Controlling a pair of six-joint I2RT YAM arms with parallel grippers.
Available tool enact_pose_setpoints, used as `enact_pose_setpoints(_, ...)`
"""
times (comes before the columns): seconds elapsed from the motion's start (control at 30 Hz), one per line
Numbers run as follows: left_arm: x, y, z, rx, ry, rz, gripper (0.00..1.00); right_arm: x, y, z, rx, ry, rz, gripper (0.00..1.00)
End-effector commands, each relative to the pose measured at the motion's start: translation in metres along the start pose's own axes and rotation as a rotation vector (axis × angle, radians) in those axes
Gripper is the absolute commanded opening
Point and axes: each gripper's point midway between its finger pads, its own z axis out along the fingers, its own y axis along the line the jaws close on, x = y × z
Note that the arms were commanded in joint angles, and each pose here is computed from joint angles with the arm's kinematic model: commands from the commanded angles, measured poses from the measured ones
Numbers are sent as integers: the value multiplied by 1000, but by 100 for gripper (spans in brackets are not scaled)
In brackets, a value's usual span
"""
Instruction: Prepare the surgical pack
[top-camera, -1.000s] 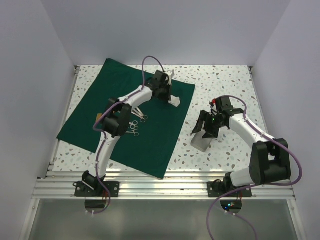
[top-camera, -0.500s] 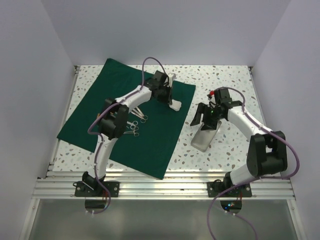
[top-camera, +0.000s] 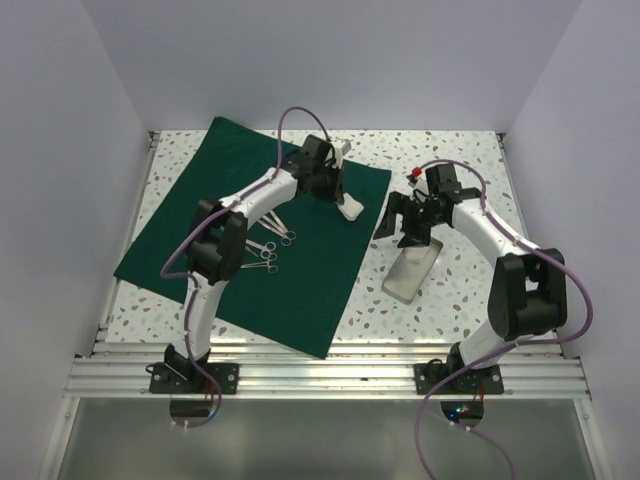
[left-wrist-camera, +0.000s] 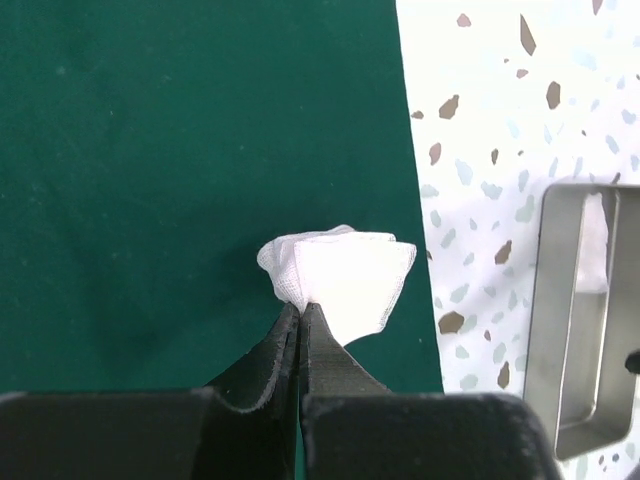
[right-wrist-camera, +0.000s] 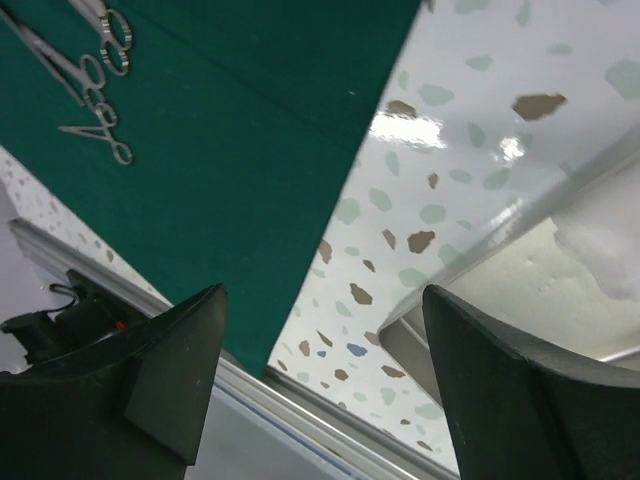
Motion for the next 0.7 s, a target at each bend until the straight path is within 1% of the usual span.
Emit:
enact_pose_setpoints(0.0, -18, -25, -45, 60, -49, 63, 0, -19, 35, -12, -150, -22, -118, 84)
enact_pose_setpoints(0.03, -8, -25, -46, 70, -26, 62, 0, -24, 40, -14, -168, -35, -137, 86)
enact_pose_setpoints(0.07, -12, -32, -59, 83, -44, 73, 0, -26, 44, -15, -185, -39, -168, 87)
enact_pose_setpoints(0.1, -10, -35, -65, 95, -43, 85, 0, -31, 54, -19, -231, -41, -193, 88)
enact_pose_setpoints(0.13, 4, -36, -67, 114, -11, 83, 0, -33, 59, -20, -251, -43, -211, 88)
enact_pose_setpoints(0.17, 8, -40, -73, 132, -7, 87, 0, -35, 64, -22, -273, -48, -229, 88)
enact_pose_setpoints(0.2, 6, -48, -88, 151, -26, 106, 0, -36, 75, -24, -337, -48, -259, 88)
enact_pose_setpoints(0.23, 22, -50, -91, 171, 6, 102, 0, -35, 79, -24, -365, -44, -268, 88)
enact_pose_setpoints(0.27, 20, -59, -108, 197, -15, 119, 0, -33, 85, -23, -398, -37, -276, 89)
enact_pose_setpoints(0.3, 25, -65, -115, 227, -12, 131, 0, -27, 95, -19, -446, -8, -294, 88)
enact_pose_setpoints(0.33, 41, -65, -118, 242, 16, 128, 0, -23, 100, -17, -467, 9, -305, 88)
enact_pose_setpoints(0.37, 39, -76, -134, 276, -7, 146, 0, -19, 105, -14, -482, 23, -333, 88)
enact_pose_setpoints(0.47, 60, -92, -159, 371, 14, 161, 0, -1, 124, -11, -556, 83, -379, 88)
enact_pose_setpoints(0.53, 71, -101, -177, 417, 18, 172, 0, 6, 138, -17, -628, 83, -415, 88)
enact_pose_setpoints(0.6, 85, -106, -185, 452, 39, 178, 0, 13, 142, -19, -661, 80, -436, 89)
enact_pose_setpoints(0.67, 91, -111, -197, 483, 39, 191, 0, 23, 146, -25, -700, 91, -446, 90)
